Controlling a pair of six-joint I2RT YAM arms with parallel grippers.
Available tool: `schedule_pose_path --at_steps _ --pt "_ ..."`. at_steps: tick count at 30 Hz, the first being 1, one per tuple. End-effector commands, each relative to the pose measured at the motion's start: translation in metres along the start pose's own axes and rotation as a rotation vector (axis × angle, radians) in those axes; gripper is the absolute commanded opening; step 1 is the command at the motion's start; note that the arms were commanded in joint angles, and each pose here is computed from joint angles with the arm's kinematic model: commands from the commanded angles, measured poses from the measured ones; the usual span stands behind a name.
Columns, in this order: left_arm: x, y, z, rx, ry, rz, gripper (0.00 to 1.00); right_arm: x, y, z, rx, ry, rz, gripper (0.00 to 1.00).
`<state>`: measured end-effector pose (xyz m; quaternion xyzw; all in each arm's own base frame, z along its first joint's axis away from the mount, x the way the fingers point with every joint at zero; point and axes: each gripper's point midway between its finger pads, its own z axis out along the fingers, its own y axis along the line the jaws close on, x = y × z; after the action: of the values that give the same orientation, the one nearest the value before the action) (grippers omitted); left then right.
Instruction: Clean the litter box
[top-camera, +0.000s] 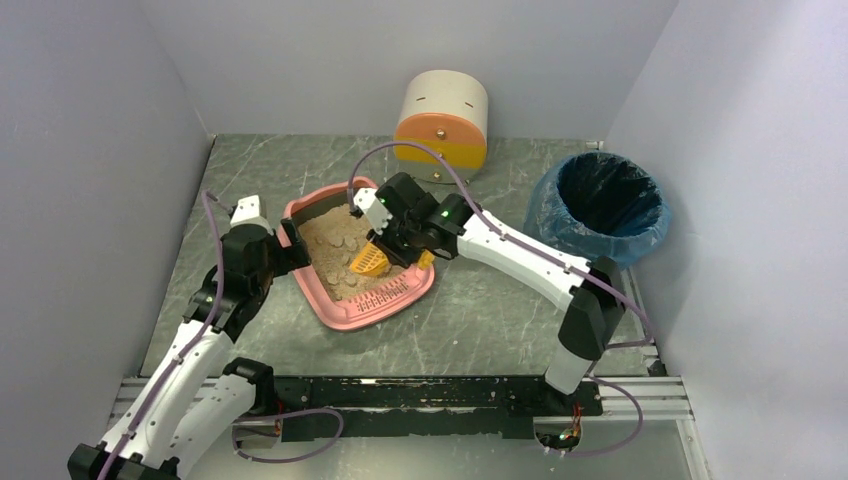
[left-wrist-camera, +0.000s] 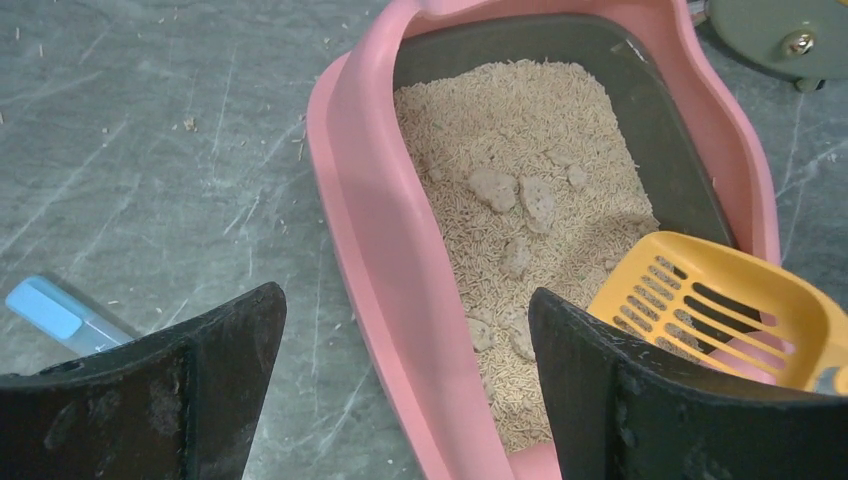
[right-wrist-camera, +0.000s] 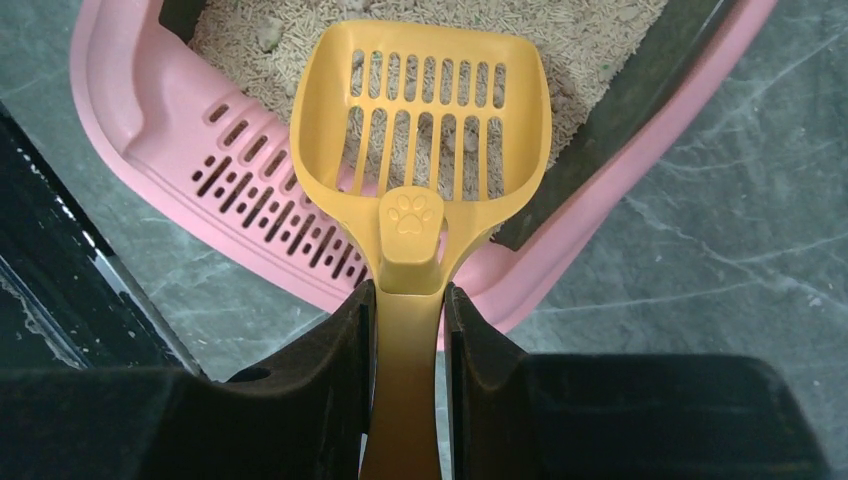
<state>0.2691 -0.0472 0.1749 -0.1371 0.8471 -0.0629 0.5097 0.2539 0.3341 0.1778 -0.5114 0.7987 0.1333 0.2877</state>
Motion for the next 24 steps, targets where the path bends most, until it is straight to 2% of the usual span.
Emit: schedule_pose_path --at_steps 1,11,20,24 --pt "-0.021 -0.006 -0.002 0.035 -0.094 0.013 0.96 -0.007 0.003 0.009 0.002 0.029 0.030 0.00" --pt "-0.032 -0.008 -0.013 0.066 -0.133 0.055 0.97 0.003 0.000 0.046 0.029 0.157 0.027 0.00" --pt "-0.035 -0.008 -0.016 0.074 -0.148 0.060 0.97 -0.010 0.000 0.075 0.020 0.115 0.030 0.00" --pt "-0.034 -0.011 -0.015 0.087 -0.139 0.069 0.97 -0.016 -0.001 0.084 0.031 0.056 0.055 0.00"
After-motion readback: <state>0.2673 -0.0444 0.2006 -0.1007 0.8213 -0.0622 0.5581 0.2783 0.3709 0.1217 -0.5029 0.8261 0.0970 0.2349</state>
